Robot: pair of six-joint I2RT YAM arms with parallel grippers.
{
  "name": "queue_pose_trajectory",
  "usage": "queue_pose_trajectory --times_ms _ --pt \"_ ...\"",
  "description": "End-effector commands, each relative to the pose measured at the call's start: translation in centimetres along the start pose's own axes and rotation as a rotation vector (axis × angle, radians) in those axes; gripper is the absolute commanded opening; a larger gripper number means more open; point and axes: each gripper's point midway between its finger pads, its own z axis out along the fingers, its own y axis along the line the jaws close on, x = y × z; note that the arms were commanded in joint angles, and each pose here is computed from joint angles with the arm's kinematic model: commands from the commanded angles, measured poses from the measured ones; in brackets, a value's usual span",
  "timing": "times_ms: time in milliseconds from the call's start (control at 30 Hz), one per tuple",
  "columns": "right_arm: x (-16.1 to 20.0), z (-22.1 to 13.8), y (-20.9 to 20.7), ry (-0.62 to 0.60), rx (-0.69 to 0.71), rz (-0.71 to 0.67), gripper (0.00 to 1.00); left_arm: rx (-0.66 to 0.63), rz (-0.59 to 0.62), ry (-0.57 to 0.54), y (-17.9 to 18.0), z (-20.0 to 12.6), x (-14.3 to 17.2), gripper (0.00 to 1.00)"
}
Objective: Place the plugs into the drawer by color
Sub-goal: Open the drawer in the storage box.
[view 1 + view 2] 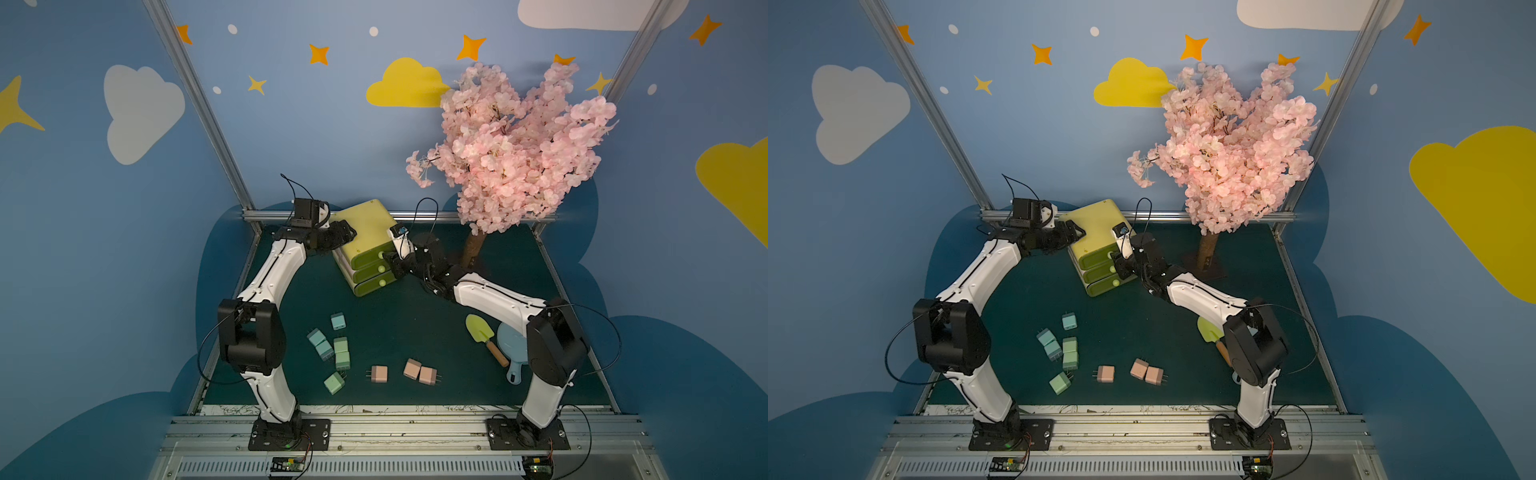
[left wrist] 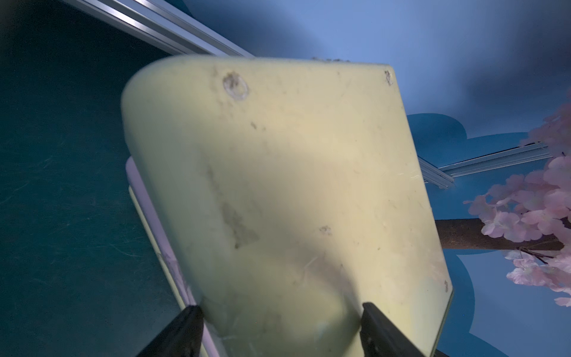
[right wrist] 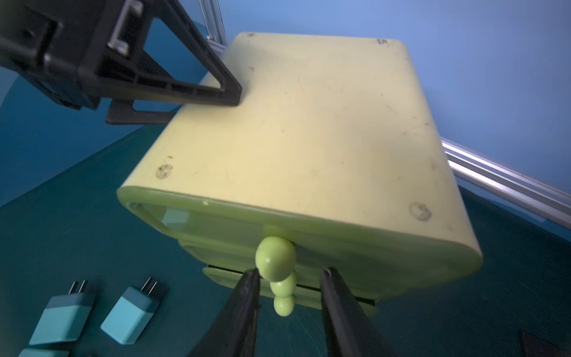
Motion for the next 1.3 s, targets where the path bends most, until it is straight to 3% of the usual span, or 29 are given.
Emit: queue_pose_trajectory --times_ms 0,533,967,1267 --pt "-0.7 0.4 0.7 -0.053 0.009 0.015 0.38 0.0 0.006 0.016 0.0 0.2 0.4 0.81" --pt "0.5 2.7 1.1 -0.021 0.029 0.043 0.35 -0.029 0.007 0.009 1.1 -0.2 0.3 0.81" --pt "0.1 2.7 0.7 -0.02 0.053 0.047 0.25 -0.036 -0.001 0.013 1.5 0.1 0.4 0.81" --pt "0.2 1.6 0.1 0.003 0.121 0.066 0.12 -0.037 -0.027 0.026 2.1 0.5 0.6 0.81"
